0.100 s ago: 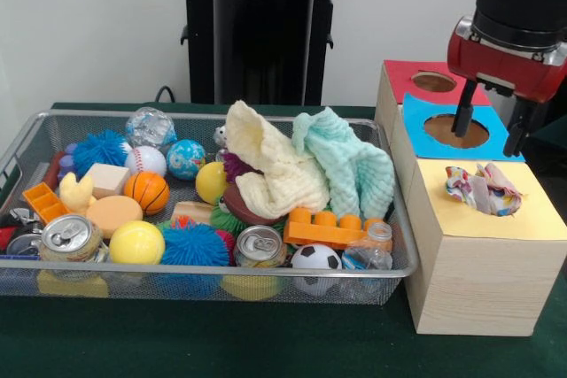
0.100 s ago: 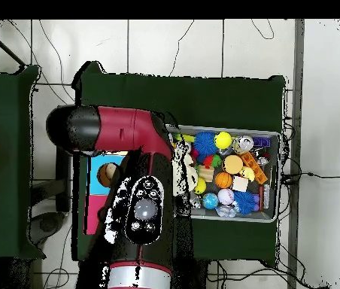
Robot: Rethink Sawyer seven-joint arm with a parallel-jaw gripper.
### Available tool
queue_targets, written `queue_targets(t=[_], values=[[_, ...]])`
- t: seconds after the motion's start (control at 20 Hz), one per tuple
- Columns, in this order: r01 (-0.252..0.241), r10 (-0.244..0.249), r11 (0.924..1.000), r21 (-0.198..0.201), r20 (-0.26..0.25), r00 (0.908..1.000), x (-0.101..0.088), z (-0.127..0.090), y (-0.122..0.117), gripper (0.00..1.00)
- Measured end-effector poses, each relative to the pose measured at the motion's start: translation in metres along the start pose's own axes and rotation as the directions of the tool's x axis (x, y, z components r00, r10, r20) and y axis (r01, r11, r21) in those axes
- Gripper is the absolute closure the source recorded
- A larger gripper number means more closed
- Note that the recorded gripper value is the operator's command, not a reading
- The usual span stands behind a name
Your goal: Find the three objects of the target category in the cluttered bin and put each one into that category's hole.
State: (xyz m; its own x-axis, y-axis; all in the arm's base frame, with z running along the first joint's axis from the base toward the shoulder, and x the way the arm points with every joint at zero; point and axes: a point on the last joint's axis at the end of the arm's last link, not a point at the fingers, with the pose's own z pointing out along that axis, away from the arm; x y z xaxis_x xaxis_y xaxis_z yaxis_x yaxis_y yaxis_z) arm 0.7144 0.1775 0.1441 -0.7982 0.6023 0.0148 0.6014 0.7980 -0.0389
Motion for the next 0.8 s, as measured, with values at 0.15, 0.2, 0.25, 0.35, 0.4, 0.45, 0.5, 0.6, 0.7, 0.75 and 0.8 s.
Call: queue_targets(t=[0.15, 0.2, 0.25, 0.35, 0.4, 0.45, 0.5, 0.6, 0.7, 0.75, 0.8], values=[[-0.009, 0.009, 0.9999, -0.01, 0.019, 0.9998, -0.008, 0.0, -0.003, 1.0], [-0.009, 0.01, 0.9999, -0.012, 0.021, 0.9997, -0.009, 0.0, -0.004, 1.0], [-0.012, 0.013, 0.9998, -0.015, 0.029, 0.9995, -0.012, 0.0, -0.005, 1.0], [-0.013, 0.013, 0.9998, -0.018, 0.034, 0.9993, -0.013, 0.001, -0.005, 1.0], [-0.012, 0.013, 0.9998, -0.018, 0.034, 0.9993, -0.013, 0.001, -0.005, 1.0], [-0.012, 0.012, 0.9998, -0.017, 0.035, 0.9993, -0.013, 0.001, -0.005, 1.0], [-0.011, 0.011, 0.9998, -0.016, 0.035, 0.9993, -0.013, 0.001, -0.006, 1.0], [-0.011, 0.011, 0.9998, -0.016, 0.035, 0.9993, -0.013, 0.001, -0.006, 1.0], [-0.011, 0.011, 0.9998, -0.016, 0.035, 0.9993, -0.013, 0.001, -0.006, 1.0], [-0.011, 0.011, 0.9998, -0.016, 0.035, 0.9993, -0.013, 0.001, -0.006, 1.0], [-0.011, 0.011, 0.9998, -0.015, 0.035, 0.9993, -0.013, 0.002, -0.006, 1.0]])
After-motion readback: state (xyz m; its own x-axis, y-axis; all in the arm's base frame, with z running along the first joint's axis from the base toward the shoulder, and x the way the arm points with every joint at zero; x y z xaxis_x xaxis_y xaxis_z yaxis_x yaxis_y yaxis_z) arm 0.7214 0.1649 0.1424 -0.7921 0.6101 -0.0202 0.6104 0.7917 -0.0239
